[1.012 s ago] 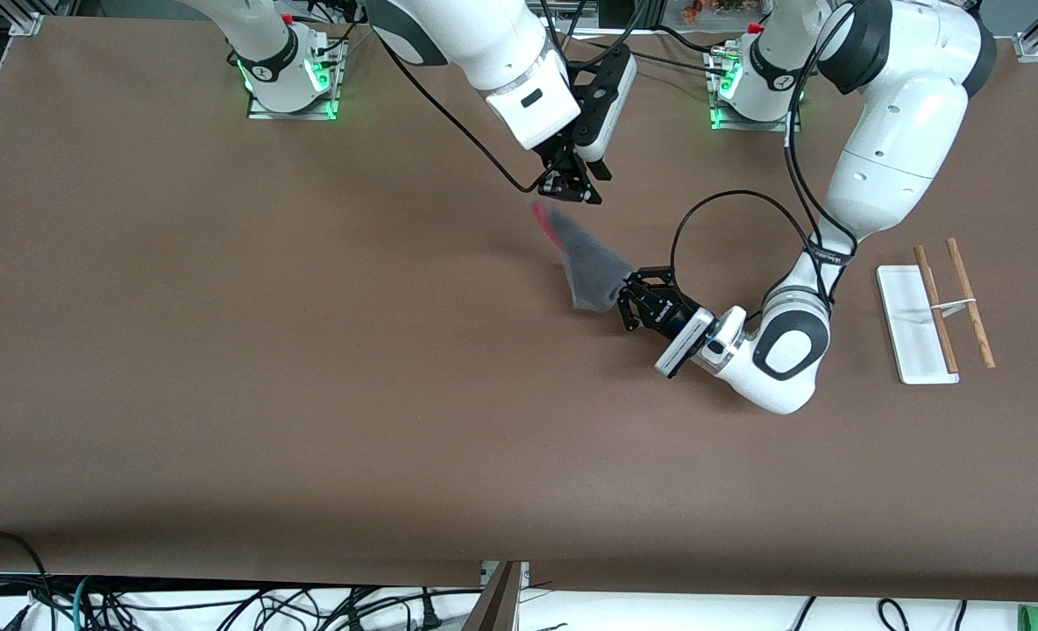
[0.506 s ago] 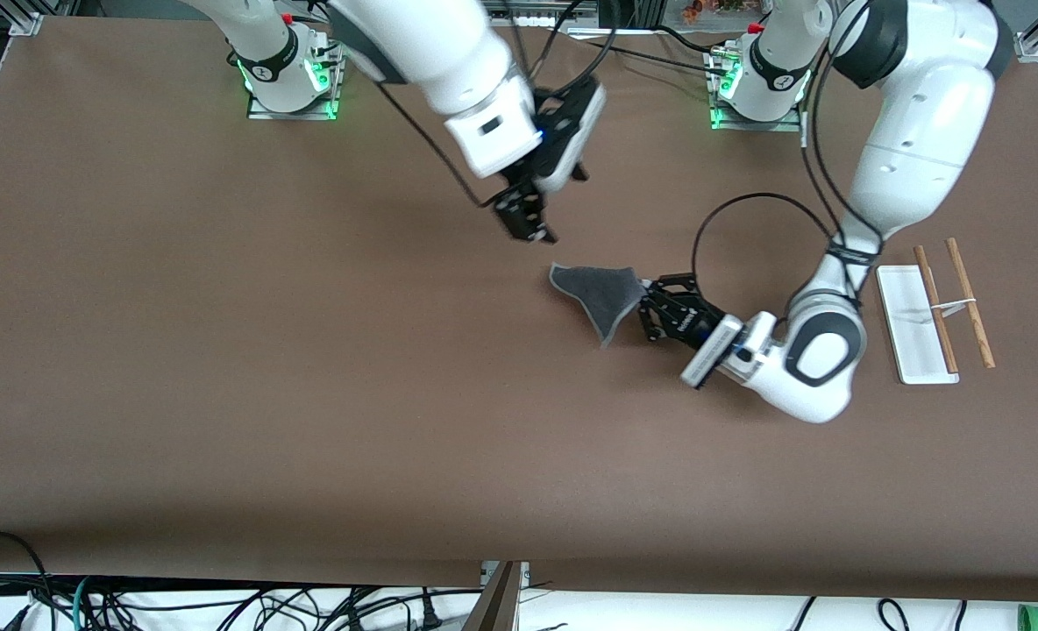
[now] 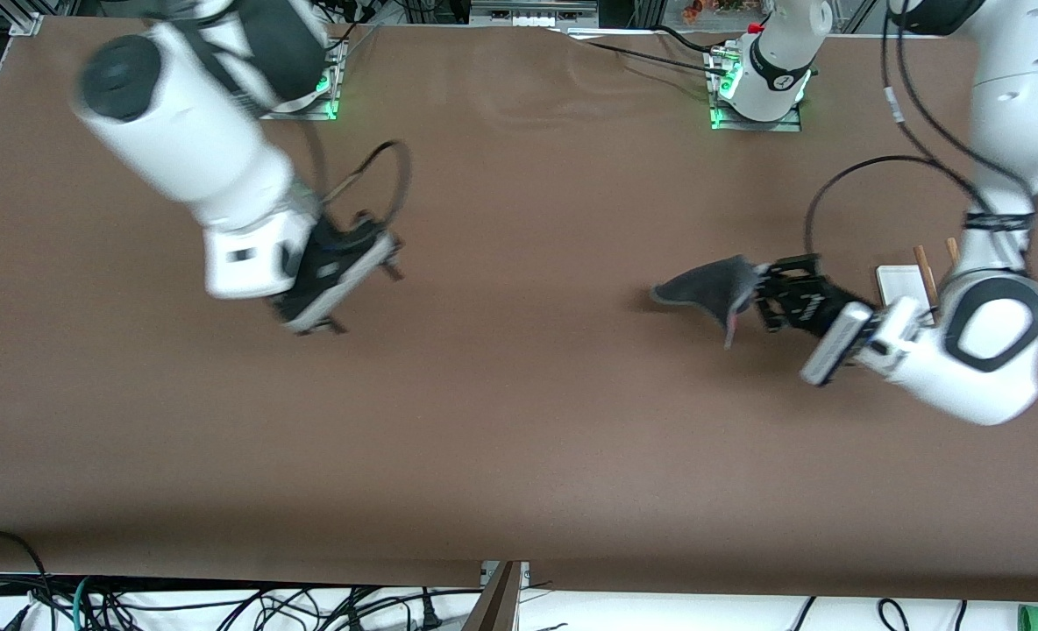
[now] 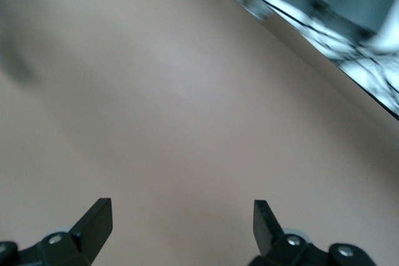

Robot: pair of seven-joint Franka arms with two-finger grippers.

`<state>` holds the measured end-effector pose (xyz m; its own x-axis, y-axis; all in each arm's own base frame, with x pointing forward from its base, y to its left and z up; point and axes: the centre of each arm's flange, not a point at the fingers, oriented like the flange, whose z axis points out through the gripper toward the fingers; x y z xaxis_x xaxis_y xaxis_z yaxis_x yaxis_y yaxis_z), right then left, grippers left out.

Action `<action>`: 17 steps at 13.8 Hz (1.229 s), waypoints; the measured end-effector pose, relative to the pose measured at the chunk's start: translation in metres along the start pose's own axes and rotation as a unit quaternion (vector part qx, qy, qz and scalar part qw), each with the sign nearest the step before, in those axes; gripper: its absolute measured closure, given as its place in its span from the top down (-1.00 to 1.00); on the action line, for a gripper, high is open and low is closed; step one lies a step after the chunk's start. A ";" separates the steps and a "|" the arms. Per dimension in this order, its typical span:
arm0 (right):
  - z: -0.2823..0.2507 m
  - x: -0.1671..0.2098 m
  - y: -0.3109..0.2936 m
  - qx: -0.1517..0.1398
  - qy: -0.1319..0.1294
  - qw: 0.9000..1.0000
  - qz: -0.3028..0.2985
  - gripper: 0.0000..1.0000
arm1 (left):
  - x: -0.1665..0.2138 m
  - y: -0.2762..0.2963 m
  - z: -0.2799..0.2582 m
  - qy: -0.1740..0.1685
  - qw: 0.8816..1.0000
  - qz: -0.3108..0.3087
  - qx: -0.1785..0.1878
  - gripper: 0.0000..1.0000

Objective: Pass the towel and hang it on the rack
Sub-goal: 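Open the right gripper and release the towel to the left gripper, then carry the towel with the left gripper while the right gripper withdraws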

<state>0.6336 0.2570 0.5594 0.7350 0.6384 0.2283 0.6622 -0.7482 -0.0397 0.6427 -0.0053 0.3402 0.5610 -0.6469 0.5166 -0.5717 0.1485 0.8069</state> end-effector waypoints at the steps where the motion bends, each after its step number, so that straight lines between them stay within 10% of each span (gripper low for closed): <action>1: -0.015 -0.013 0.024 -0.014 -0.006 1.000 0.021 1.00 | -0.017 0.017 -0.028 -0.025 0.999 -0.012 0.019 -0.96; 7: -0.091 -0.106 0.158 -0.086 -0.011 0.985 0.151 1.00 | -0.152 0.092 -0.162 -0.028 0.987 -0.089 0.134 -0.96; 12: -0.101 -0.167 0.176 -0.070 -0.093 0.972 0.206 1.00 | -0.210 0.095 -0.191 -0.018 0.980 -0.098 0.175 -0.96; 17: -0.123 -0.194 0.145 -0.058 -0.167 0.932 0.318 1.00 | -0.260 0.103 -0.220 -0.007 0.965 -0.103 0.239 -0.96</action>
<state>0.5686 0.0024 0.6290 0.9903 0.0660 -0.1221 0.0721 -0.9963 0.0467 0.5700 0.3427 0.3524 0.6869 -0.6358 0.3521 -0.6611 -0.3452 0.6662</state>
